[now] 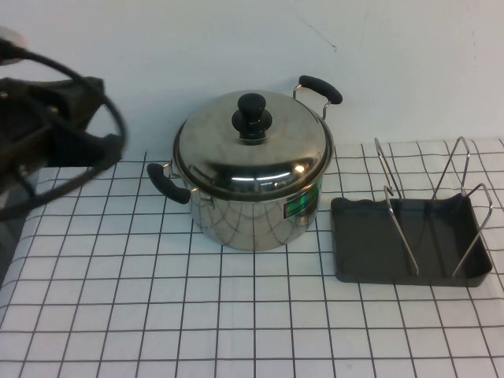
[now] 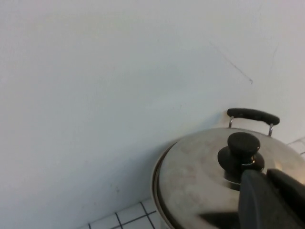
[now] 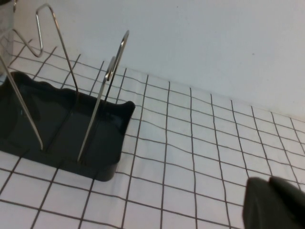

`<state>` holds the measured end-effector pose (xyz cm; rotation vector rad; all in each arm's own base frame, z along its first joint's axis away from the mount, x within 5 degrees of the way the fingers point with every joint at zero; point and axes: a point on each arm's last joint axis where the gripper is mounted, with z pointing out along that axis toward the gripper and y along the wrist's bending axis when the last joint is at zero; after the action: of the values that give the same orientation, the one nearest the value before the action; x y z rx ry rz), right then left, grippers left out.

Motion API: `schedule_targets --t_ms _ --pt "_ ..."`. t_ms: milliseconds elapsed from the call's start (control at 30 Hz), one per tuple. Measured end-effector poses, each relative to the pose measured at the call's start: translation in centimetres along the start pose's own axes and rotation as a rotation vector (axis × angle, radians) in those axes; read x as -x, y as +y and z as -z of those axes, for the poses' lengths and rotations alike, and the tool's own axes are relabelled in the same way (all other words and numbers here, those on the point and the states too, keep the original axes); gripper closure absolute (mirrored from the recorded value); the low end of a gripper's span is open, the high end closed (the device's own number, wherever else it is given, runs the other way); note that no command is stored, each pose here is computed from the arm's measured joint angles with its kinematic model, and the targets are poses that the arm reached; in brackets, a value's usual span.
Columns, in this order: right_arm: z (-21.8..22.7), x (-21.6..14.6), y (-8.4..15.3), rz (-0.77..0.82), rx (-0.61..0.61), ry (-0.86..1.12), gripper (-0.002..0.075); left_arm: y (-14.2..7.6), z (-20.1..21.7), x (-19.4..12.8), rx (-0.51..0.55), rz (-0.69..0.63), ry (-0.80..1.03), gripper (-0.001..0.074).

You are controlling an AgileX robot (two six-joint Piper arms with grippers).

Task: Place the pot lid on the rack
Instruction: Open the pot

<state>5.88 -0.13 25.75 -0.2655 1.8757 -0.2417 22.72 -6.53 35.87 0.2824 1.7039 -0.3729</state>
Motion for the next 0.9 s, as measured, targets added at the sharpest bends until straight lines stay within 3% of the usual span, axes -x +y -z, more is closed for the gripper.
schedule_targets --t_ms 100,233,633,700,867,900 --pt "0.0 0.0 0.0 0.000 0.001 0.002 0.0729 -1.4 -3.2 -0.1 0.012 -0.144 0.045 0.0738" --pt "-0.2 -0.3 0.1 -0.002 -0.002 -0.007 0.0729 -3.4 -6.4 -0.2 0.021 -0.200 0.087 0.0738" --pt "-0.8 -1.0 0.3 0.003 -0.015 -0.031 0.0729 -5.0 -13.6 -2.9 -0.093 -0.091 0.188 0.0707" --pt "-0.8 -1.0 0.3 0.003 -0.015 -0.033 0.0729 -5.5 -14.7 -3.5 -0.149 -0.107 0.197 0.0617" --pt "-0.8 -1.0 0.3 0.003 -0.015 -0.033 0.0729 -5.9 -16.7 -4.6 -0.195 -0.122 0.219 0.0265" --pt "-0.8 -1.0 0.3 0.003 -0.015 -0.033 0.0729 -5.9 -17.0 -4.7 -0.189 -0.118 0.223 0.0223"
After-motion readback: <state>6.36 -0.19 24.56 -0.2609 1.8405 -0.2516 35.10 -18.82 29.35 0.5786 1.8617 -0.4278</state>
